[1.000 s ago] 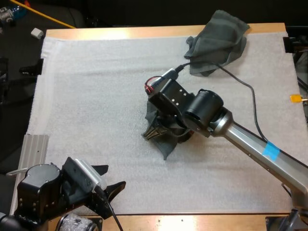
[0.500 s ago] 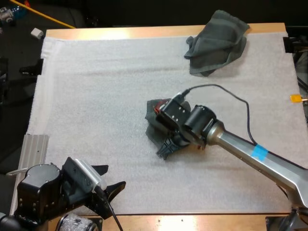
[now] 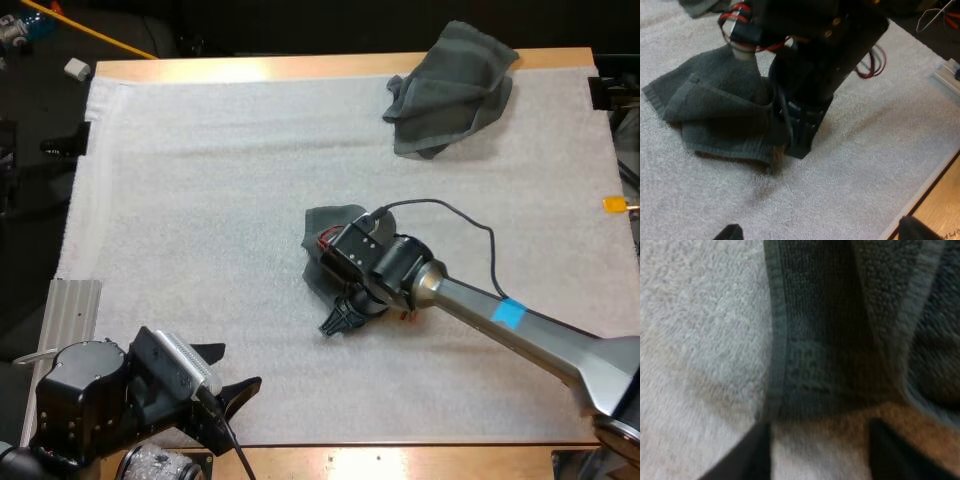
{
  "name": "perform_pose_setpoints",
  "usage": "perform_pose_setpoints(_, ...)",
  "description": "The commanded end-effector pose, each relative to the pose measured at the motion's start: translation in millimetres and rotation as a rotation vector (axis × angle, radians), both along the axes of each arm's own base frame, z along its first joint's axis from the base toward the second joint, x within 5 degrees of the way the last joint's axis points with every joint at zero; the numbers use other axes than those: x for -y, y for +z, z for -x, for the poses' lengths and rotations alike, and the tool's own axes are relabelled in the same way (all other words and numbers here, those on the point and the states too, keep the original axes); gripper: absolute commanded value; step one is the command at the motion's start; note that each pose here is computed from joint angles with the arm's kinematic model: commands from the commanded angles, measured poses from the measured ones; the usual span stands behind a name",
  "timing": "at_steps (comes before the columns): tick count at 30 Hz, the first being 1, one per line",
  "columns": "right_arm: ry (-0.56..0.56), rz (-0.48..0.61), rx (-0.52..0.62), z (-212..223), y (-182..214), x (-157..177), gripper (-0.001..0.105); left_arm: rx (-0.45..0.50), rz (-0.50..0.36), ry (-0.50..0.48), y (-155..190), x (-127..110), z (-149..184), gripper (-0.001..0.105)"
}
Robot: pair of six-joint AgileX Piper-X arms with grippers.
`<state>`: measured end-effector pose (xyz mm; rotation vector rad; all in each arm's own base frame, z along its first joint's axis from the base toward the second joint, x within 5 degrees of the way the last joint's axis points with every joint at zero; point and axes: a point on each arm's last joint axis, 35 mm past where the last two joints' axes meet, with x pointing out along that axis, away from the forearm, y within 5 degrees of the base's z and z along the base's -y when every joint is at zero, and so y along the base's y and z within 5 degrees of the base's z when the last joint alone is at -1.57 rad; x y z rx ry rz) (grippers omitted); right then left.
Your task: Pick towel from pile, fold and stack
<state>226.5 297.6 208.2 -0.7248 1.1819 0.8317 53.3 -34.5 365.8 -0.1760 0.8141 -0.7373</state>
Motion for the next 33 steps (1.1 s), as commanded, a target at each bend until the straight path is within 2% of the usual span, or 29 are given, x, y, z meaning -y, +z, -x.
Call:
perform_pose_setpoints(1, 0.01, 0.003, -0.024, -1, -17, -7, 0.052, -0.002, 0.003, -0.006, 1, 0, 1, 0.06)
perform_pose_setpoints(8, -0.044, 0.019, -0.046, -6, -44, -13, 0.052, -0.004, 0.001, -0.007, 1, 0, 1, 0.06)
perform_pose_setpoints(14, -0.05, 0.039, -0.036, -8, -49, -14, 0.049, -0.005, 0.006, -0.002, 1, 0, 1, 0.06)
perform_pose_setpoints(16, -0.056, 0.041, -0.033, -8, -50, -14, 0.043, -0.006, 0.006, -0.003, 1, 0, 1, 0.06)
perform_pose_setpoints(18, -0.063, 0.044, -0.032, -9, -50, -14, 0.03, -0.006, 0.006, -0.005, 1, 0, 1, 0.06)
perform_pose_setpoints(21, -0.064, 0.052, -0.028, -8, -51, -15, 0.004, -0.005, 0.005, -0.007, 1, 0, 1, 0.06)
perform_pose_setpoints(22, -0.066, 0.05, -0.028, -8, -50, -14, 0.001, -0.007, 0.004, -0.006, 0, 0, 1, 0.06)
perform_pose_setpoints(28, -0.069, 0.045, -0.013, -7, -42, -14, 0.0, -0.005, 0.005, -0.006, 1, 0, 1, 0.06)
perform_pose_setpoints(33, -0.06, -0.007, 0.075, -7, 1, -12, 0.0, -0.01, 0.003, -0.008, 0, 0, 1, 0.06)
